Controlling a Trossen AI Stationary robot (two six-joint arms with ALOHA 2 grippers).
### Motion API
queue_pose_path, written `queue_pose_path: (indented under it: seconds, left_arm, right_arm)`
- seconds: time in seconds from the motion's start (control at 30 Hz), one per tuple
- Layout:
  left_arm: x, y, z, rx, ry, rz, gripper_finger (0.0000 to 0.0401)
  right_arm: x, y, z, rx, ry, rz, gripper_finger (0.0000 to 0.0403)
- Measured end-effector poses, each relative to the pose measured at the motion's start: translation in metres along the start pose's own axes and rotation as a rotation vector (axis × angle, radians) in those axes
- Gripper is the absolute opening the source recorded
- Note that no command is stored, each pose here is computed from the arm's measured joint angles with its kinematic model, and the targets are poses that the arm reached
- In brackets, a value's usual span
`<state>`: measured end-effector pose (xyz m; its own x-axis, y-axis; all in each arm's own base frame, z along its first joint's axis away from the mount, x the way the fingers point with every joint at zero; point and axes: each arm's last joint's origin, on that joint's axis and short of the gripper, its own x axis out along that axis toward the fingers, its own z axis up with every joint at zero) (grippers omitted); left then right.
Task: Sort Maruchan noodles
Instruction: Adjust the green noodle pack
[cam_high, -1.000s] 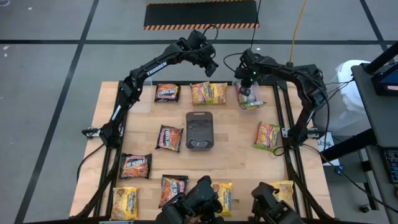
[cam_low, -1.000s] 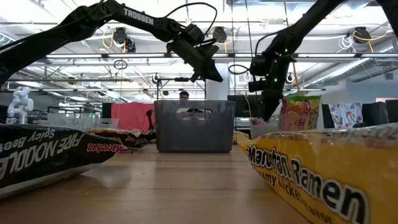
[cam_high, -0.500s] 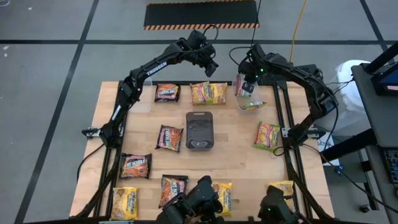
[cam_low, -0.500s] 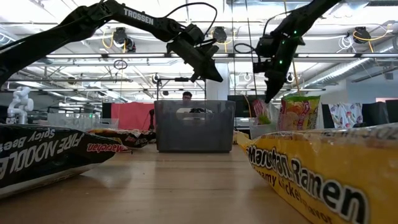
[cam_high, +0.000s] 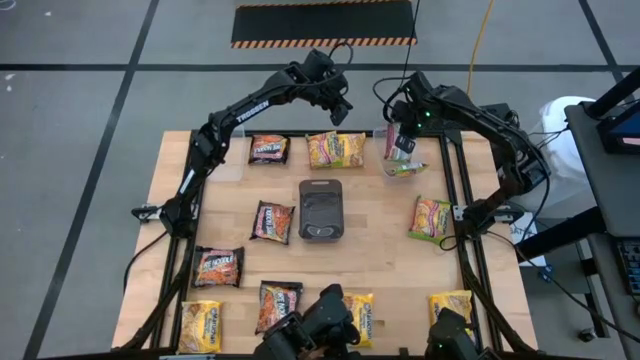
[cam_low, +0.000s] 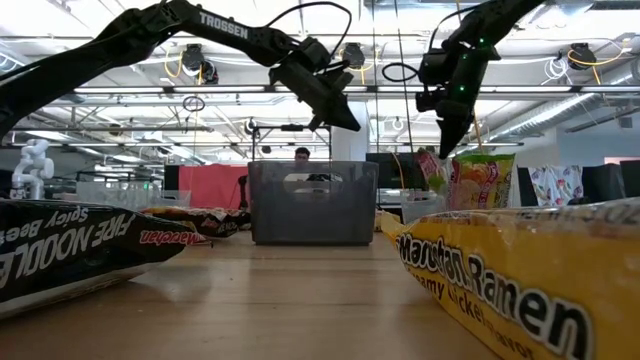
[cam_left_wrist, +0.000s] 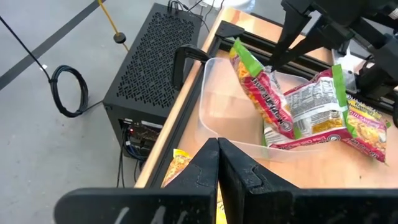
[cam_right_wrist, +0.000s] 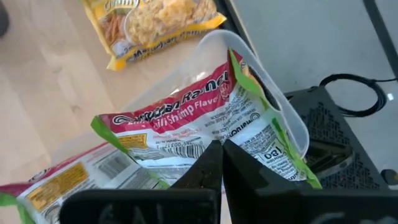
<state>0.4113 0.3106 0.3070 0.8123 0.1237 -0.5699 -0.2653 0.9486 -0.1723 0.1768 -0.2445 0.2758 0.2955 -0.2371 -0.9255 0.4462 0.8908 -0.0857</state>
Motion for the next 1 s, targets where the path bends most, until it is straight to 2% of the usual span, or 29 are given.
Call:
queue_pose_path:
  seconds: [0.33,0.67,1.0]
  left_arm:
    - [0.003,-0.005,0.002,0.032,-0.009,-0.007,0.0006]
    - [0.009,-0.022,0.015,0.089,-0.126,-0.026,0.0008]
    - [0.019,-0.050,0.018,0.187,-0.134,-0.039,0.0076]
  right_arm:
    - [0.000,0.000,0.000,-0.003,-0.003,0.000,0.0000]
    - [0.000,0.000,0.000,-0.017,-0.003,-0.001,0.0000]
    - [-0.005,0.001,0.000,-0.025,-0.018,-0.009,0.0000]
